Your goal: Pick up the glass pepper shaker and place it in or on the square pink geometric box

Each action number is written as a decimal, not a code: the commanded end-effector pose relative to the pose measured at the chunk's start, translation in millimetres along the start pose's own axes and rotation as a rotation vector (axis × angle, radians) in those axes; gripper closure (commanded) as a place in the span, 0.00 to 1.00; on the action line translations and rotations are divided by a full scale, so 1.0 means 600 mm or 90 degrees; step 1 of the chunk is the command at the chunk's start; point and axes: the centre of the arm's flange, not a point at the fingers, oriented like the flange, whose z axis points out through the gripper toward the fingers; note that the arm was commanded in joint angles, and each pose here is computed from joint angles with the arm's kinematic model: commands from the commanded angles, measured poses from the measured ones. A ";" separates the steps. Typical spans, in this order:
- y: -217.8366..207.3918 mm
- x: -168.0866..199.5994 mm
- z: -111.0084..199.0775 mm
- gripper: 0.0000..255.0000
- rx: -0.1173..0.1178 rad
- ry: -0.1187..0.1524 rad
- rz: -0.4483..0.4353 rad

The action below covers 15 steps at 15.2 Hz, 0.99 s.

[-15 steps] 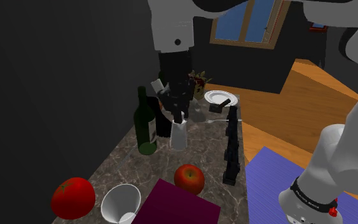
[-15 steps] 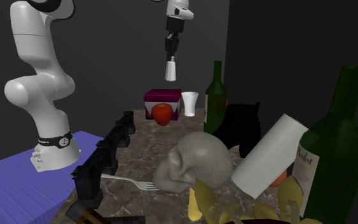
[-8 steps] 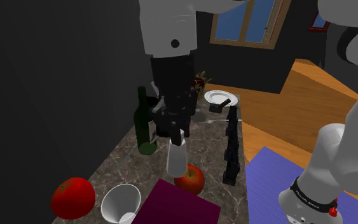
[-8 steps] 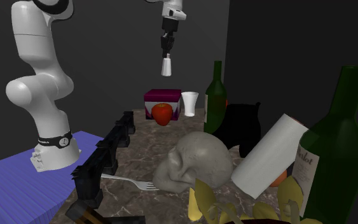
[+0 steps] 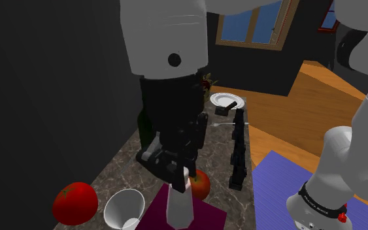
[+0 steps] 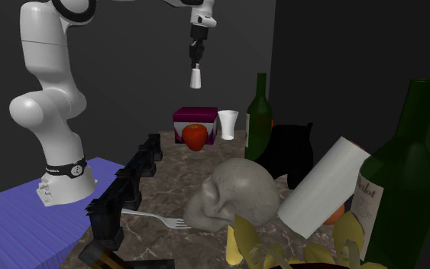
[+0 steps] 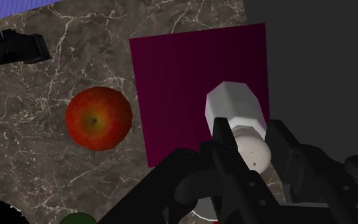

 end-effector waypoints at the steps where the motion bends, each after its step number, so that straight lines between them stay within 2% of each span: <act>1: -0.005 -0.002 0.014 1.00 0.000 0.000 0.001; 15: 0.003 0.023 0.134 1.00 0.000 0.000 0.001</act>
